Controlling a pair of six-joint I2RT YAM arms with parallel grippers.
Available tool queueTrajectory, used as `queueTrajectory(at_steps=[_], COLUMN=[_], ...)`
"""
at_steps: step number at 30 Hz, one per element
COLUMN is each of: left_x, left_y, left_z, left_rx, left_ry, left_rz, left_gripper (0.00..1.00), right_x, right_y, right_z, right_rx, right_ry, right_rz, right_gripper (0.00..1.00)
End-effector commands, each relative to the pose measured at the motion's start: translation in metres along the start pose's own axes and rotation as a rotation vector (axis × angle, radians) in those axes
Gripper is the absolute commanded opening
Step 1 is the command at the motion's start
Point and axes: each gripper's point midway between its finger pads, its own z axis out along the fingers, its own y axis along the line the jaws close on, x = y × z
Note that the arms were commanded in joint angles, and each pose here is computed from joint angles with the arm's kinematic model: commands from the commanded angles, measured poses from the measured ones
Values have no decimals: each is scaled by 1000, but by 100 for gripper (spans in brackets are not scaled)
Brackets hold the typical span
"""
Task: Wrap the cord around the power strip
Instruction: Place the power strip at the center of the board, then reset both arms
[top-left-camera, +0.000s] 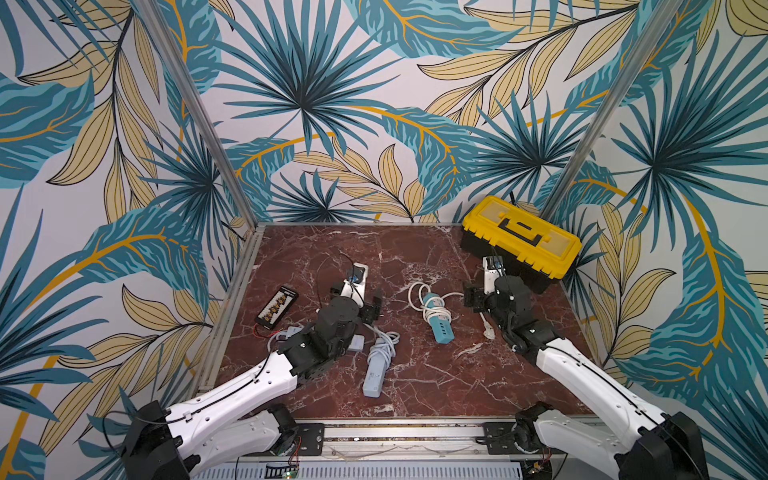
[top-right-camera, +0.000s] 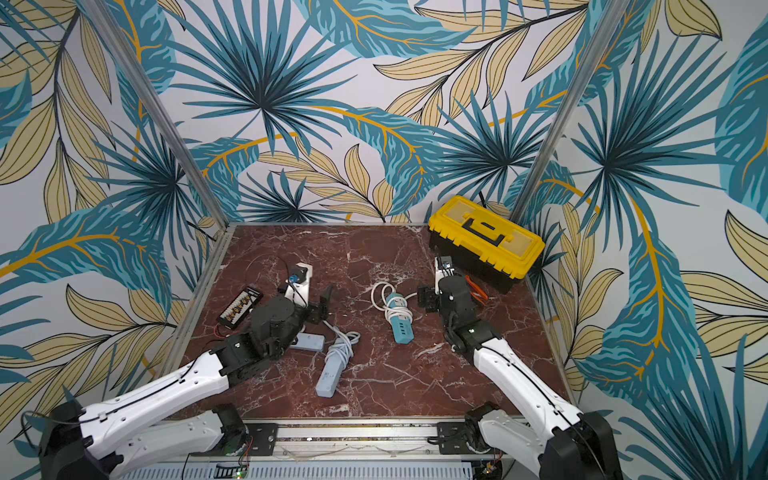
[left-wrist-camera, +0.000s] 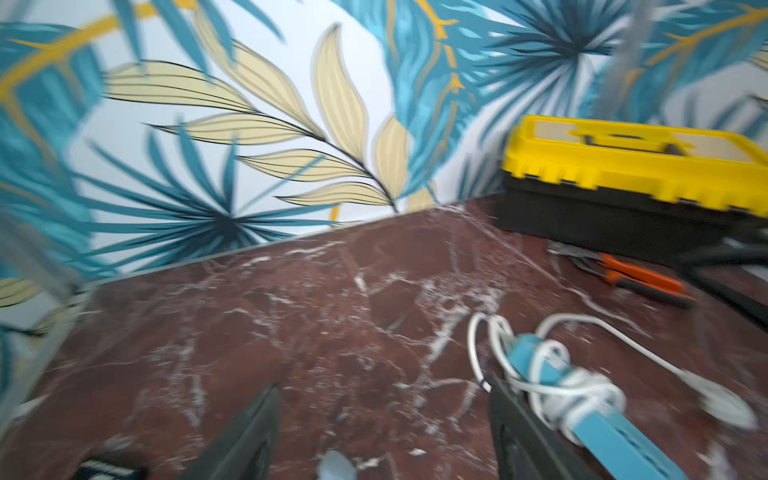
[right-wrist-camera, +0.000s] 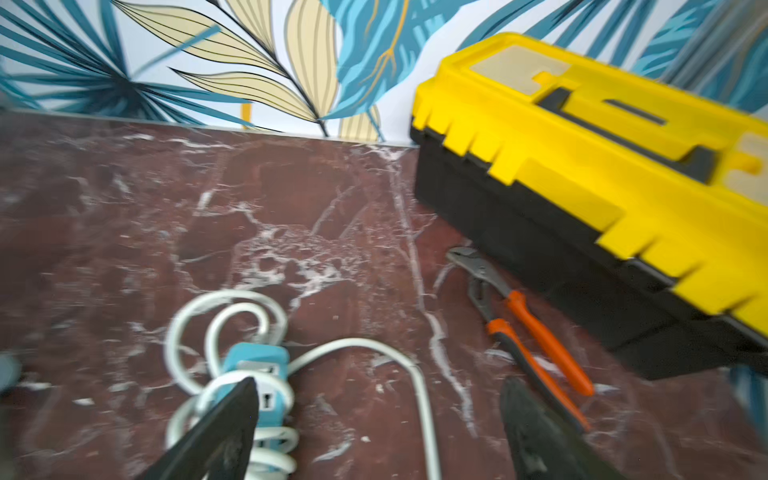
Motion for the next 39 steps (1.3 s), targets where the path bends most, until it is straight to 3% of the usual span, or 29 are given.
queueTrajectory(at_steps=[1, 7, 13, 18, 23, 26, 30, 32, 33, 39], left_x=[19, 65, 99, 108, 120, 134, 143, 144, 146, 146], left_y=[92, 182, 217, 220, 209, 200, 189, 193, 200, 209], left_z=[4, -8, -1, 24, 55, 72, 84, 85, 85, 83], left_rx=[-362, -620, -617, -553, -452, -380, -305, -319, -350, -360], left_ry=[1, -6, -9, -13, 7, 32, 57, 63, 64, 56], left_rz=[1, -187, -260, -205, -91, -72, -35, -44, -62, -107], left_gripper=[78, 78, 79, 80, 80, 80, 80, 88, 100, 100], right_x=[-5, 17, 27, 54, 67, 68, 70, 69, 70, 74], right_y=[-50, -69, -64, -53, -65, -59, -60, -62, -64, -78], right_z=[4, 16, 34, 52, 44, 49, 67, 74, 77, 82], right_rx=[299, 362, 344, 236, 228, 197, 168, 151, 143, 181], right_ry=[-65, -108, -185, -166, -232, -278, -152, -131, -114, -74], right_rz=[-182, -61, 47, 54, 146, 113, 134, 140, 154, 205], right_gripper=[93, 93, 93, 94, 96, 99, 99, 99, 99, 99])
